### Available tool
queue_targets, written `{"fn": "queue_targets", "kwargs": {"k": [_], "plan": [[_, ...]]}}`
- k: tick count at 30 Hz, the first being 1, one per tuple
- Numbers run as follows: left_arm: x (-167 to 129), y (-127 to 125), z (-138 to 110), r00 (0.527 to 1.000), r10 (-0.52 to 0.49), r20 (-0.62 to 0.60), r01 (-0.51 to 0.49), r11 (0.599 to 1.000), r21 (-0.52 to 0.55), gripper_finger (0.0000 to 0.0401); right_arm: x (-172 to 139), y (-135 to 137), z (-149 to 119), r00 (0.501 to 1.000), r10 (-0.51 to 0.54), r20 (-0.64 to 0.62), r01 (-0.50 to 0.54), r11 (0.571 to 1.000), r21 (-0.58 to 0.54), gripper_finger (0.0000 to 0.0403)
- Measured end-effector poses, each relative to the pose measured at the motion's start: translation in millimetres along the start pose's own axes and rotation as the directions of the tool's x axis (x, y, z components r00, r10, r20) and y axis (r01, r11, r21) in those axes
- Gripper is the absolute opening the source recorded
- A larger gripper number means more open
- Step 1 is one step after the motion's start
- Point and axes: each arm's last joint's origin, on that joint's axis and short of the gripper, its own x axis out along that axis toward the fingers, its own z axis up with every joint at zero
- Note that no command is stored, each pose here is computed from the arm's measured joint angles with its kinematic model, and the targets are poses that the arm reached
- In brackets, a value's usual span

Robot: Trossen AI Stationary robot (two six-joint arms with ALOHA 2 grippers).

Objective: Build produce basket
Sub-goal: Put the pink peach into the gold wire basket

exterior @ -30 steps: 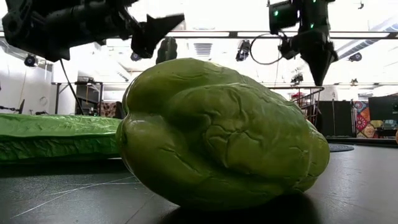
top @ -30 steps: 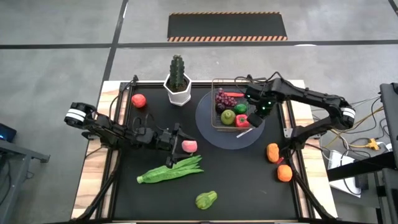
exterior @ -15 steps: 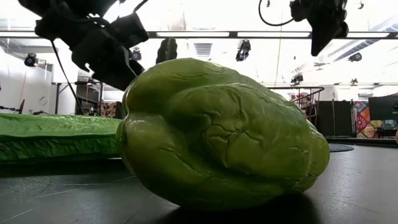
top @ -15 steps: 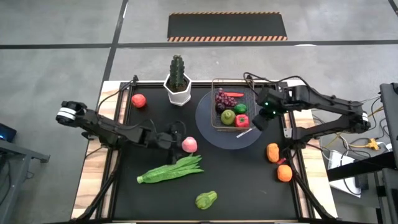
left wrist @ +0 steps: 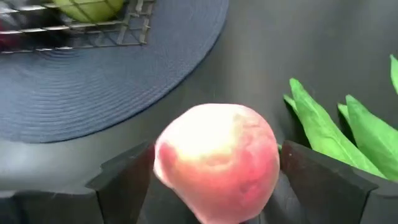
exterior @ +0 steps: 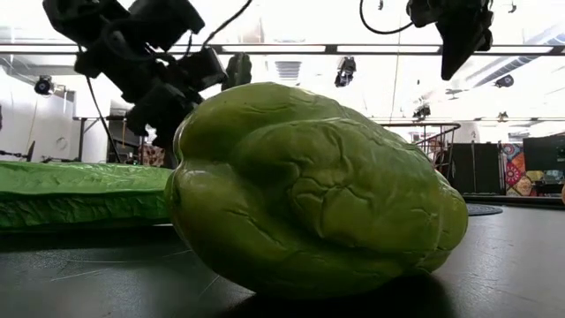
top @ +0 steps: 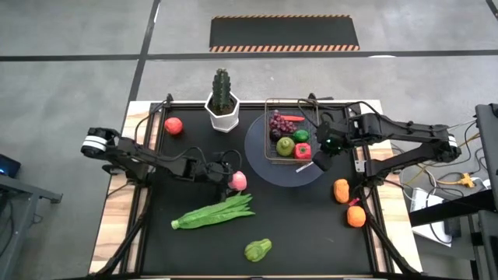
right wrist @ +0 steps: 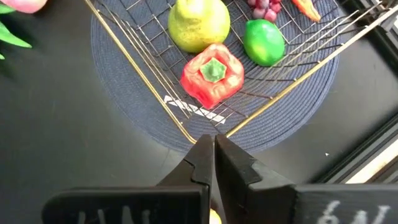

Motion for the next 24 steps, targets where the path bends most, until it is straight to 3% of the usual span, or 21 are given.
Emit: {"fn": "queue_targets", "kwargs": {"k": [6,13,17,21,24], "plan": [[10.1,1.3,-4.2,1.000,-0.002,-0.018,0.002,1.000,-0.004,0.0322,5.8,3.0,3.3,1.000,-0.009,-0.016,0.009,1.000,-0.006,0.0009],[9.0,1.8,-4.0,1.000,0.010,-0.021,-0.010,1.000,-0.003,0.0266,7.3,8.3,4.1,1.000,-0.022,0.004,0.022,0.999,-0.037,0.0009],[1.9,3.8,-2.5,1.000,0.029,-0.013,-0.029,1.000,-0.004,0.0253,1.6,12.1,3.0,0.996,-0.054,0.067,0.058,0.996,-0.060,0.0009],[-19.6,8.4,20.7,0.983,0.044,0.177,-0.036,0.998,-0.049,0.0250,-6.8,18.7,5.2,0.977,-0.051,0.207,0.069,0.994,-0.080,0.0009],[-38.9,12.4,39.0,0.926,0.059,0.372,-0.016,0.993,-0.118,0.0249,-15.3,28.4,7.8,0.935,-0.016,0.355,0.072,0.987,-0.143,0.0009]]}}
